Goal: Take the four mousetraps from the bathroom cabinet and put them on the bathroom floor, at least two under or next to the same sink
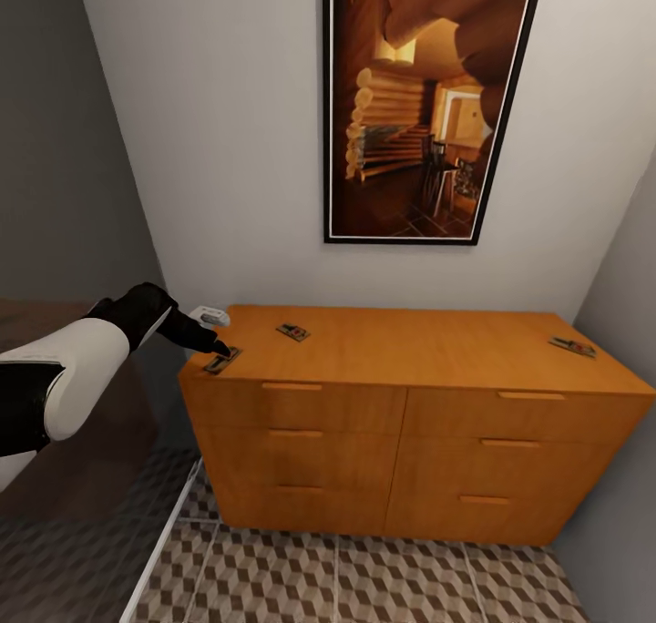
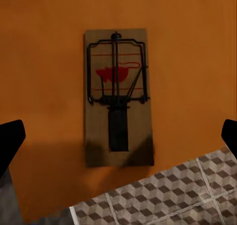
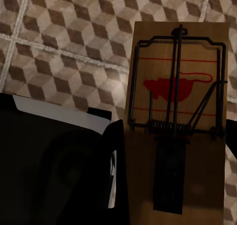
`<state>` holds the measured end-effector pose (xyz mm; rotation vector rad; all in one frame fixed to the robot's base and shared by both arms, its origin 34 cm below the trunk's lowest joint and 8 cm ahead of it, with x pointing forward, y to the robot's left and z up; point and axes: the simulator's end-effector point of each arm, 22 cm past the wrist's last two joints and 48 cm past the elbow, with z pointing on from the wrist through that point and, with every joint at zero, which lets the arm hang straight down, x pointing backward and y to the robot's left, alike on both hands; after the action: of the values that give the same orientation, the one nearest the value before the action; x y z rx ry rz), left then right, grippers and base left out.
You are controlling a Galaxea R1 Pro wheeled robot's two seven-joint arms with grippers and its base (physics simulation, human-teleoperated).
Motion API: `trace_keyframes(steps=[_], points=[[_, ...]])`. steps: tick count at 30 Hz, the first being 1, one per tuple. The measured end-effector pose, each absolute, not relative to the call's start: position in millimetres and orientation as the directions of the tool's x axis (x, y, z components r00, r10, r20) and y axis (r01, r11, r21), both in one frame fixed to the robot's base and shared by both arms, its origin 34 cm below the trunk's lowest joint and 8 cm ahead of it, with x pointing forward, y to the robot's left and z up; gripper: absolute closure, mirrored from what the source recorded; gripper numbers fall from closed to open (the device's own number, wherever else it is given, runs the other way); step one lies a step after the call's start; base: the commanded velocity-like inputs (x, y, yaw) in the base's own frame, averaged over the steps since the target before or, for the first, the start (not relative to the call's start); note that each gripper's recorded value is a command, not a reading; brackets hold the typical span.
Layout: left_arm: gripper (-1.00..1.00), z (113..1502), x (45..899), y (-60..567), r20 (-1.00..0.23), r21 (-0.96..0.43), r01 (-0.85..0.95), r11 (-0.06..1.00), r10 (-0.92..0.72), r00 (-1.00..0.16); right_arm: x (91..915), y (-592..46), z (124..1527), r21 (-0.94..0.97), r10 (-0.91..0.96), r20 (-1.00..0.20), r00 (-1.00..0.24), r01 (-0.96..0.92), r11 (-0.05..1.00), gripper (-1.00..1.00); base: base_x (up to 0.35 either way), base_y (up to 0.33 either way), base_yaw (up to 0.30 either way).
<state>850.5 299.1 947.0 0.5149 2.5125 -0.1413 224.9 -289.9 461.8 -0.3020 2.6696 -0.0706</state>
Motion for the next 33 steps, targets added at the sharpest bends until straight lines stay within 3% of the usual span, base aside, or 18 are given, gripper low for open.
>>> trace_keyframes(steps=[33], points=[[-1.00, 933.5, 851.0, 299.1, -0.536, 0.002, 0.391, 0.920, 0.331, -0.777, 219.5, -290.5, 460.6, -0.096, -0.224, -0.417, -0.881, -0.203, 0.975, 1.00, 0.017, 0.000, 0.000]])
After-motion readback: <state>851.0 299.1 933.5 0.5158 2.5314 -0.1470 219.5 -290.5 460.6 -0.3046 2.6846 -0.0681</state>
